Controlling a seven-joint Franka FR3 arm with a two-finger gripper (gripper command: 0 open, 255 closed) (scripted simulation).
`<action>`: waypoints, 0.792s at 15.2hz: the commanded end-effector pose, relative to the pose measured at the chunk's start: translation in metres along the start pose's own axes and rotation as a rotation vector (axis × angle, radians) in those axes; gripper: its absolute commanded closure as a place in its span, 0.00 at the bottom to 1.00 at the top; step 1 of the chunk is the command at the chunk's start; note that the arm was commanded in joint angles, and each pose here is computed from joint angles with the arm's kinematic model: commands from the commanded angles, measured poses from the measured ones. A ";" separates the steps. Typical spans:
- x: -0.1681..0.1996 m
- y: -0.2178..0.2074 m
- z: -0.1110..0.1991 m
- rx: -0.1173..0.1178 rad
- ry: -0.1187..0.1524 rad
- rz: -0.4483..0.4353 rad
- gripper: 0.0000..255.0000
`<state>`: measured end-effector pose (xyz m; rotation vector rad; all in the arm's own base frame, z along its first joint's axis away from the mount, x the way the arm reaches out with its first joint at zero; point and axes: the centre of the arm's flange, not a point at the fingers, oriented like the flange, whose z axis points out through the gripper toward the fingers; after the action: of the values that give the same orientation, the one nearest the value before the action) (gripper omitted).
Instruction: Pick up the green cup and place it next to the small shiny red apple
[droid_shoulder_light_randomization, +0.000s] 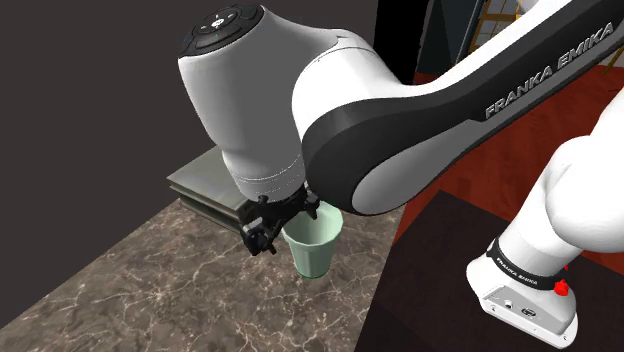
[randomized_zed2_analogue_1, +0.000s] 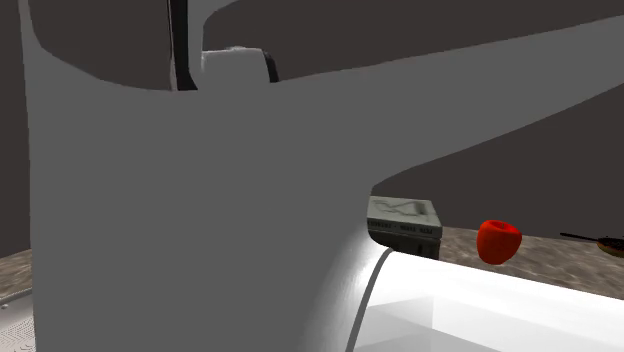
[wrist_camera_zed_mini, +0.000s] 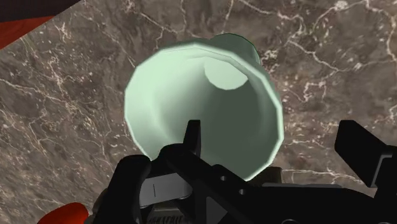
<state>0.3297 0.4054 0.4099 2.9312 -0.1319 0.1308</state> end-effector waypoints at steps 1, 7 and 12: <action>0.000 -0.007 0.008 -0.002 -0.001 0.000 0.00; 0.000 -0.007 0.043 -0.002 -0.001 0.000 0.00; 0.000 -0.007 0.043 -0.002 -0.001 0.000 0.00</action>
<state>0.3341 0.4031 0.3667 2.9292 -0.1322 0.1297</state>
